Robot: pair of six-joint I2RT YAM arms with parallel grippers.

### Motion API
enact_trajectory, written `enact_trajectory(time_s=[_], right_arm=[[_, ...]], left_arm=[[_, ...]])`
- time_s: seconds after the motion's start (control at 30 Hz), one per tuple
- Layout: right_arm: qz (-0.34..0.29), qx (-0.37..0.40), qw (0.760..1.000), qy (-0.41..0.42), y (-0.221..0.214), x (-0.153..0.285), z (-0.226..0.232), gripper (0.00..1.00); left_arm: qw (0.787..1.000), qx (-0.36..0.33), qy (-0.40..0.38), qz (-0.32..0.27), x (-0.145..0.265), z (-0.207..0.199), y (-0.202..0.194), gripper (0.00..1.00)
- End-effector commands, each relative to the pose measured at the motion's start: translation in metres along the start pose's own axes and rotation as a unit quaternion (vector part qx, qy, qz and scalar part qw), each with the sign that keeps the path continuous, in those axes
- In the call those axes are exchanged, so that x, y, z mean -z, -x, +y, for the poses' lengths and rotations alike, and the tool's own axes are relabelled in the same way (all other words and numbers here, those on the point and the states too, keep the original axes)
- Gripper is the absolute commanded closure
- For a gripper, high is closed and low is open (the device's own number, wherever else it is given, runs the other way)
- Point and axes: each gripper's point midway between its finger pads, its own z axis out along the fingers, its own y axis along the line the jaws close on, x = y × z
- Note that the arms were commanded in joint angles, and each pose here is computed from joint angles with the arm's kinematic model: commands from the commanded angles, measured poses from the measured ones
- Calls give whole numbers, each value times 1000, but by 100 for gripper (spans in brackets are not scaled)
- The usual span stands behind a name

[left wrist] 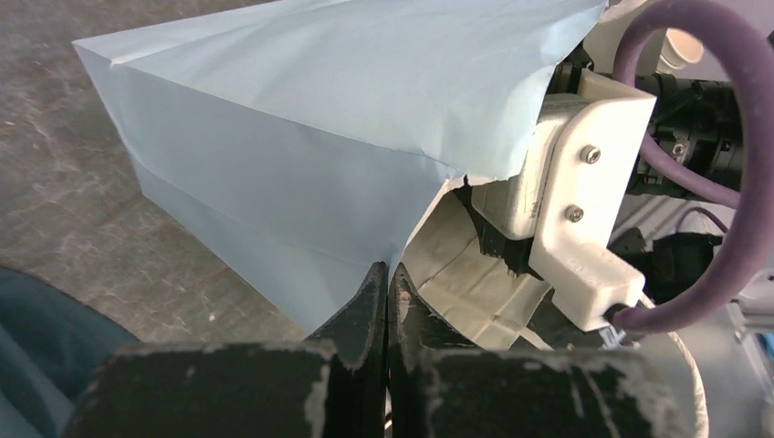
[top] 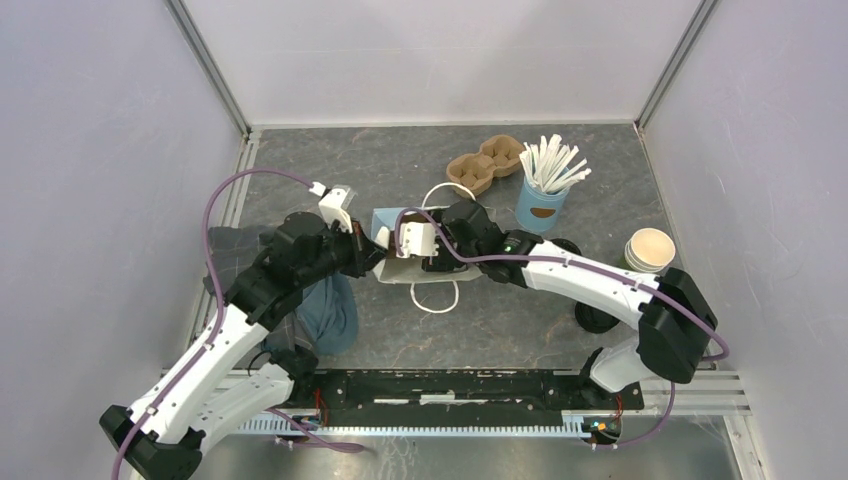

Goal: Pack the takeout coffee

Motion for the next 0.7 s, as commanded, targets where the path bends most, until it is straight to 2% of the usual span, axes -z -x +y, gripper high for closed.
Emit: enact_trajectory(time_s=[0.0,0.4,0.67], right_arm=[[-27,-28,999,14,7,11,8,52],[-5,-33,996,78,4,12,27,52],[25,-38,994,95,-4,-2,35,52]], left_arm=[[998,47,-47,20,12,-25,0,98],[990,108,-23,87,17,-25,-19,98],[986,123,32,106,15,-12,-19,98]])
